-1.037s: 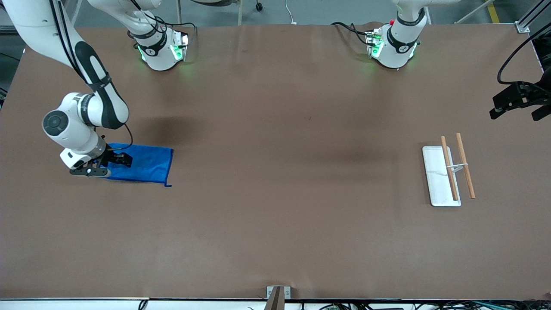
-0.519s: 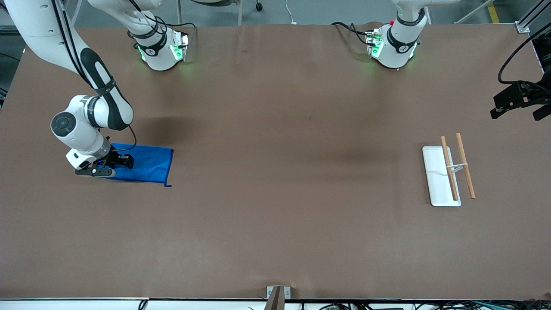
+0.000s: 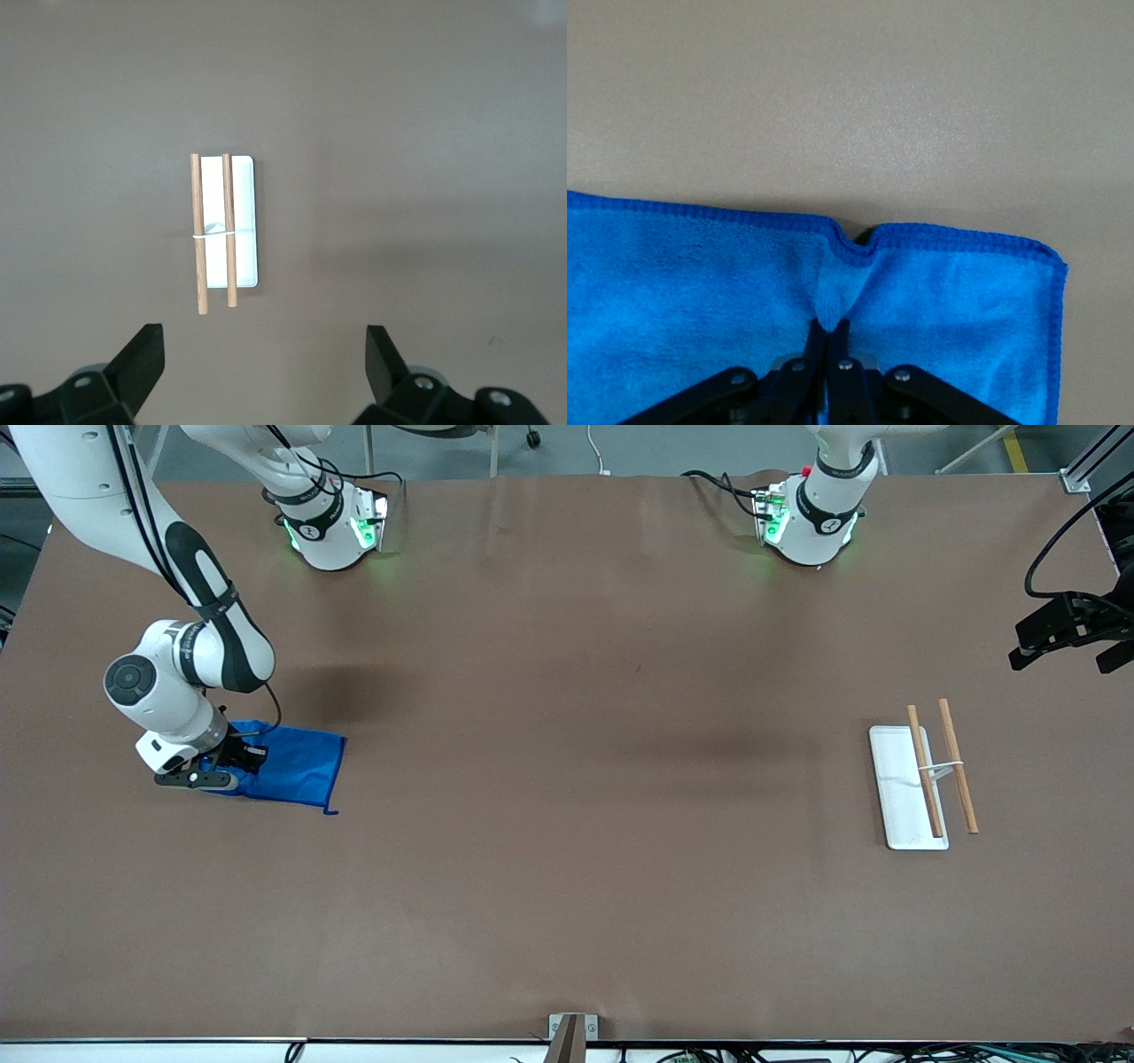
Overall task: Right arm passes towel to left arm to hang
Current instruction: 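Lift the towel with the right gripper while the left gripper approaches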
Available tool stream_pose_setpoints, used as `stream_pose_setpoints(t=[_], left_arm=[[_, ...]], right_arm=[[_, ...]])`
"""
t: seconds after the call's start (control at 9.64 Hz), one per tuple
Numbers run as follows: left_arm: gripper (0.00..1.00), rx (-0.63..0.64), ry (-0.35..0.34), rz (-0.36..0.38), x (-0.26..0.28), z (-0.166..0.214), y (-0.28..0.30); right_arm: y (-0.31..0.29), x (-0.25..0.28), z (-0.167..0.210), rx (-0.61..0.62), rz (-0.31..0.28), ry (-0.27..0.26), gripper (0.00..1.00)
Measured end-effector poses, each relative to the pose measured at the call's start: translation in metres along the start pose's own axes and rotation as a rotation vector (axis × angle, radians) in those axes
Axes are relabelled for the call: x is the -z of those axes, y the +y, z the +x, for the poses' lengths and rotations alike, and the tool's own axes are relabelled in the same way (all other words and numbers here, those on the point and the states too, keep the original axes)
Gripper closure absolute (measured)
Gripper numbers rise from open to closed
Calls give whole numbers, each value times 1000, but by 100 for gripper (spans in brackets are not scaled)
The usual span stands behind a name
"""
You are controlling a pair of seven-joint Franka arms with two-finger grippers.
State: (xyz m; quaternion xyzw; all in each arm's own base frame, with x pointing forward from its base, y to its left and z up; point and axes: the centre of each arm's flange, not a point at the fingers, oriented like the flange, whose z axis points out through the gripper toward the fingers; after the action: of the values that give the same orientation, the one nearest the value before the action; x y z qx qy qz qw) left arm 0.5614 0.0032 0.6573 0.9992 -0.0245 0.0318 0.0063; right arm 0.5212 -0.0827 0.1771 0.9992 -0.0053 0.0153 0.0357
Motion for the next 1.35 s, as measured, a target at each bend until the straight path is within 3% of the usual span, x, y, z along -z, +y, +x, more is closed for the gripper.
stream_pose_setpoints(t=[0.21, 0.41, 0.62, 0.83, 0.93, 1.24, 1.35], left_arm=[[0, 0, 0, 0, 0, 0, 0], [0, 1, 1, 0, 1, 0, -1], [0, 1, 2, 0, 1, 0, 0], [0, 0, 8, 1, 5, -2, 0], [0, -2, 12, 1, 7, -3, 1], [0, -42, -11, -6, 6, -6, 6], [0, -106, -34, -45, 3, -9, 15]], right_arm=[[-2, 24, 13, 6, 14, -107, 97], [-8, 112, 52, 25, 28, -205, 97], [-21, 190, 77, 52, 31, -235, 97], [-45, 227, 87, 84, 43, -260, 97], [-64, 239, 89, 82, 106, -251, 97], [-129, 268, 89, 49, 424, -213, 97], [-159, 275, 89, 48, 532, -203, 97]])
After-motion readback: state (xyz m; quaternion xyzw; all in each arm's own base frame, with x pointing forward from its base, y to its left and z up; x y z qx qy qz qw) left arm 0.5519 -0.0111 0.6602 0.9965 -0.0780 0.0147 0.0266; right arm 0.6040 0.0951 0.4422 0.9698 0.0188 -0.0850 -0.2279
